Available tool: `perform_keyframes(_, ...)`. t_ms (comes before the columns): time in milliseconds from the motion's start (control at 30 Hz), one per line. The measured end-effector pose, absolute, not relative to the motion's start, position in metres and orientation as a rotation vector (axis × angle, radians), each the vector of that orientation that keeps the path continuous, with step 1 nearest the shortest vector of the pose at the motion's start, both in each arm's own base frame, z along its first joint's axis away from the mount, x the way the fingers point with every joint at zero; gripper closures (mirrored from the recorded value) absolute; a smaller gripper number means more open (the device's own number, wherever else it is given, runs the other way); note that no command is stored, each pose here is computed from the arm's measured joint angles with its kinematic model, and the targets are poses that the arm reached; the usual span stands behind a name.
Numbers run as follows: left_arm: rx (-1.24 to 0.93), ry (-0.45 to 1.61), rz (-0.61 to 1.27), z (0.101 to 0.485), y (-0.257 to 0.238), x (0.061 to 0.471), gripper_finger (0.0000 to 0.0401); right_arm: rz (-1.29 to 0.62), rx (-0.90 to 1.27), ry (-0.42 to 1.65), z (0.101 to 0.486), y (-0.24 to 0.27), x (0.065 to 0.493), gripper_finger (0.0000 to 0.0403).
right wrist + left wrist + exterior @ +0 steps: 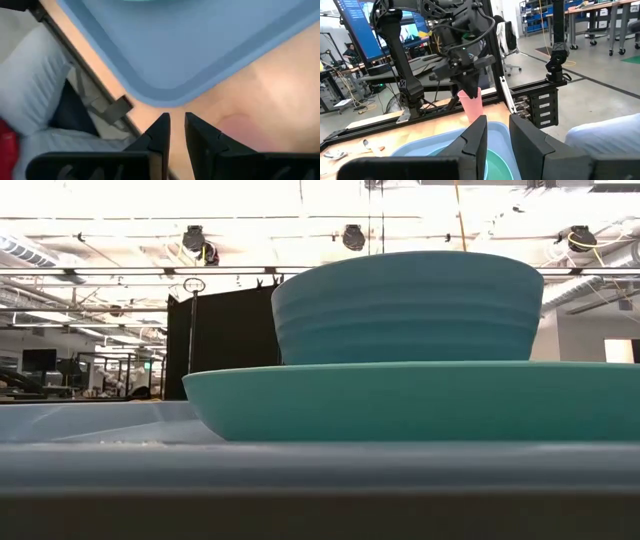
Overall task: Set up tray
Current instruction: Put the cup on top of the tray
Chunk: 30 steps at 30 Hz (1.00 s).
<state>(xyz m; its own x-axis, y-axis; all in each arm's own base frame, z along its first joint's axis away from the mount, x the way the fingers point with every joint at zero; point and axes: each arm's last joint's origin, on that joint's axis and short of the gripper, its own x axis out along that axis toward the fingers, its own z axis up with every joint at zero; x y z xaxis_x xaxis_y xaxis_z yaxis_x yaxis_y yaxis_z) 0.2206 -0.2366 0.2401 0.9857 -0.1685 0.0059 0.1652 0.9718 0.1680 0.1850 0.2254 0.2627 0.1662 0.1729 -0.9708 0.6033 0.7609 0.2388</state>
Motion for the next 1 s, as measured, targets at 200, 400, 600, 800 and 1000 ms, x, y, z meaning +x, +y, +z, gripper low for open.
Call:
perform_keyframes(200, 0.166, -0.02, -0.168, 0.24, -0.237, 0.221, 0.0313, -0.418, 0.721, 1.471, 0.262, 0.224, 0.179, 0.0315)
perform_keyframes(400, 0.166, -0.019, -0.169, 0.24, -0.237, 0.221, 0.0313, -0.48, 0.721, 1.561, 0.261, 0.222, 0.172, 0.0261)
perform_keyframes(600, 0.17, -0.015, -0.169, 0.239, -0.237, 0.221, 0.0313, -0.53, 0.708, 1.618, 0.26, 0.219, 0.166, 0.0239)
perform_keyframes(800, 0.167, -0.013, -0.169, 0.239, -0.237, 0.221, 0.0313, -0.564, 0.714, 1.618, 0.26, 0.221, 0.161, 0.0239)
perform_keyframes(1000, 0.168, -0.008, -0.169, 0.239, -0.237, 0.221, 0.0313, -0.592, 0.724, 1.615, 0.255, 0.227, 0.152, 0.0239)
